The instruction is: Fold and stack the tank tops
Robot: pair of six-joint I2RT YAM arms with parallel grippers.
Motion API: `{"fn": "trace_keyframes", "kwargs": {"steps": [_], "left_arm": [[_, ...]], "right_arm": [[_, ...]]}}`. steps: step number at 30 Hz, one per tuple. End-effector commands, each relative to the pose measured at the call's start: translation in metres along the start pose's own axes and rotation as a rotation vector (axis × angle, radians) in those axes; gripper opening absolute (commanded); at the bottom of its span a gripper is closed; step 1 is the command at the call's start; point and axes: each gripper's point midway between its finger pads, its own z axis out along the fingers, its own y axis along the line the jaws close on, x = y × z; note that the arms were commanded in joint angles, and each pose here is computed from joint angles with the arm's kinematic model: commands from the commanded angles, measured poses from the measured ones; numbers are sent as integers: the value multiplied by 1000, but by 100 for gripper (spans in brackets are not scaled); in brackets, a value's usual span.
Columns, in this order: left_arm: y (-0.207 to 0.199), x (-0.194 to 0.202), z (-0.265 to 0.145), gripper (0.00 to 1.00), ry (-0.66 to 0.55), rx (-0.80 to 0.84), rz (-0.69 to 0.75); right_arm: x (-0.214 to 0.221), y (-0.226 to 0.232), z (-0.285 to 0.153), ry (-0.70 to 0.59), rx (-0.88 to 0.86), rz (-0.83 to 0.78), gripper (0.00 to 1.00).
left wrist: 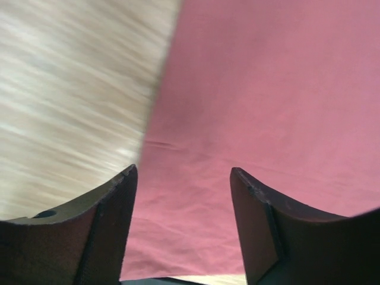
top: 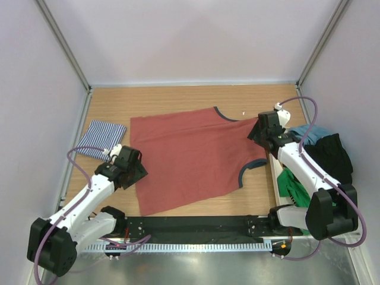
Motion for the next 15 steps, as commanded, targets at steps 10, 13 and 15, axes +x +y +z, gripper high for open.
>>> {"fn": "trace_keyframes", "kwargs": {"steps": [10,13,15], "left_arm": [[28,19,38,55,28,-164,-30],[27,19,44,47,27,-170,-25],[29,20,49,36,25,-186,-18]], "right_arm": [[16,-7,-6,19,-20,9,66],[19,-10,-6,24,-10,10,66],[21,-12,-6,22,-1,20,66]]}}
